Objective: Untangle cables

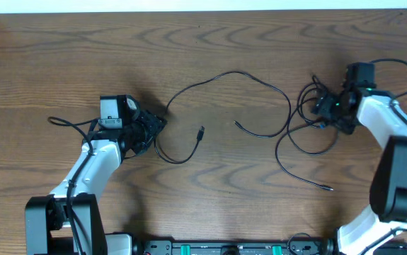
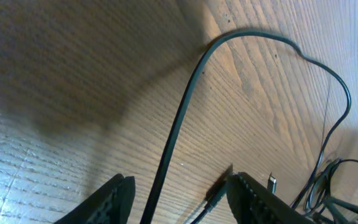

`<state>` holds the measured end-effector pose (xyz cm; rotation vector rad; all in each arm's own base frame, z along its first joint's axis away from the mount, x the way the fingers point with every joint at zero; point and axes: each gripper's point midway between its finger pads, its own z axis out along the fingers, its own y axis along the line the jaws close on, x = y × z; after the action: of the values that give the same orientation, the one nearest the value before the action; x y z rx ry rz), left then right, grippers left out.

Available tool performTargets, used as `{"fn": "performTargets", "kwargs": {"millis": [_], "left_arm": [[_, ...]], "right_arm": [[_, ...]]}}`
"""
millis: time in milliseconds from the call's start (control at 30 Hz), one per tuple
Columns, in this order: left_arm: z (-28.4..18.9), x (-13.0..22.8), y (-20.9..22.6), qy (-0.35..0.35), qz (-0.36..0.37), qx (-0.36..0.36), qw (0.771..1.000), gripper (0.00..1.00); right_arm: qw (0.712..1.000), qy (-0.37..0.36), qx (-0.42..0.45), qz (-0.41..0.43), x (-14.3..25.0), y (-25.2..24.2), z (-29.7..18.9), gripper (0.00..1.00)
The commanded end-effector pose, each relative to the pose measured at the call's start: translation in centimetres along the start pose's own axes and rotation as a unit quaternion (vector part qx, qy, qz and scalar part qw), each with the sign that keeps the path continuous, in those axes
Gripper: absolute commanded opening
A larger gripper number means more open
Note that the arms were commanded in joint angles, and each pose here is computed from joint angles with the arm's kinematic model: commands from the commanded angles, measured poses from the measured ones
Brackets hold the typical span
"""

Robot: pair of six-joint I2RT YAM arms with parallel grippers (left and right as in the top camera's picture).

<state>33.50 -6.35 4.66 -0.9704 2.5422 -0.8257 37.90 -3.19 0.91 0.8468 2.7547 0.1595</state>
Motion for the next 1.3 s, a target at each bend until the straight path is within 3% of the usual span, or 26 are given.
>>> {"fn": "performTargets", "kwargs": {"millis": [0,100,133,200,233,467,733,1000,1267], "left_arm": [[-0.3,-0.2,-0.1,-0.005,0.003,-0.002,1.0,0.58],[-0.3,-0.1,0.1,-0.003,0.001,-0.005,1.0,0.6],[-0.3,-0.1,0.1,-0.003,0.001,-0.005,1.0,0.61],[-0.3,-0.1,0.1,-0.003,0.001,-0.005,1.0,0.66],[-0.3,-0.1,0.1,-0.003,0.001,-0.005,1.0,0.67],[-0.3,-0.1,0.1,-0.003,0.001,-0.005,1.0,0.72],[-0.3,-0.1,0.1,-0.003,0.002,-0.005,1.0,0.77],[-0.3,-0.1,0.1,-0.003,0.002,-0.005,1.0,0.78],[-0.3,-0.1,0.1,-0.003,0.002,-0.005,1.0,0.78]], "right_arm": [[0.997,-0.007,0.062,0.054,0.3,-2.2,1.5,0.76],[0.996,-0.009,0.076,0.056,0.3,-2.7,2.0,0.67],[0.996,-0.009,0.076,0.055,0.2,-2.7,2.1,0.55],[0.996,-0.007,0.077,0.055,0.3,-2.7,2.3,0.14],[0.995,-0.006,0.077,0.055,0.4,-2.8,2.4,0.02],[0.996,-0.041,0.082,0.016,-1.6,-2.9,1.9,0.01],[0.975,-0.141,0.155,0.073,-8.2,-7.8,-2.8,0.01],[0.976,-0.19,0.075,0.077,-14.3,-9.0,-6.1,0.01],[0.952,-0.265,0.097,0.12,-18.4,-13.5,-6.4,0.01]]}}
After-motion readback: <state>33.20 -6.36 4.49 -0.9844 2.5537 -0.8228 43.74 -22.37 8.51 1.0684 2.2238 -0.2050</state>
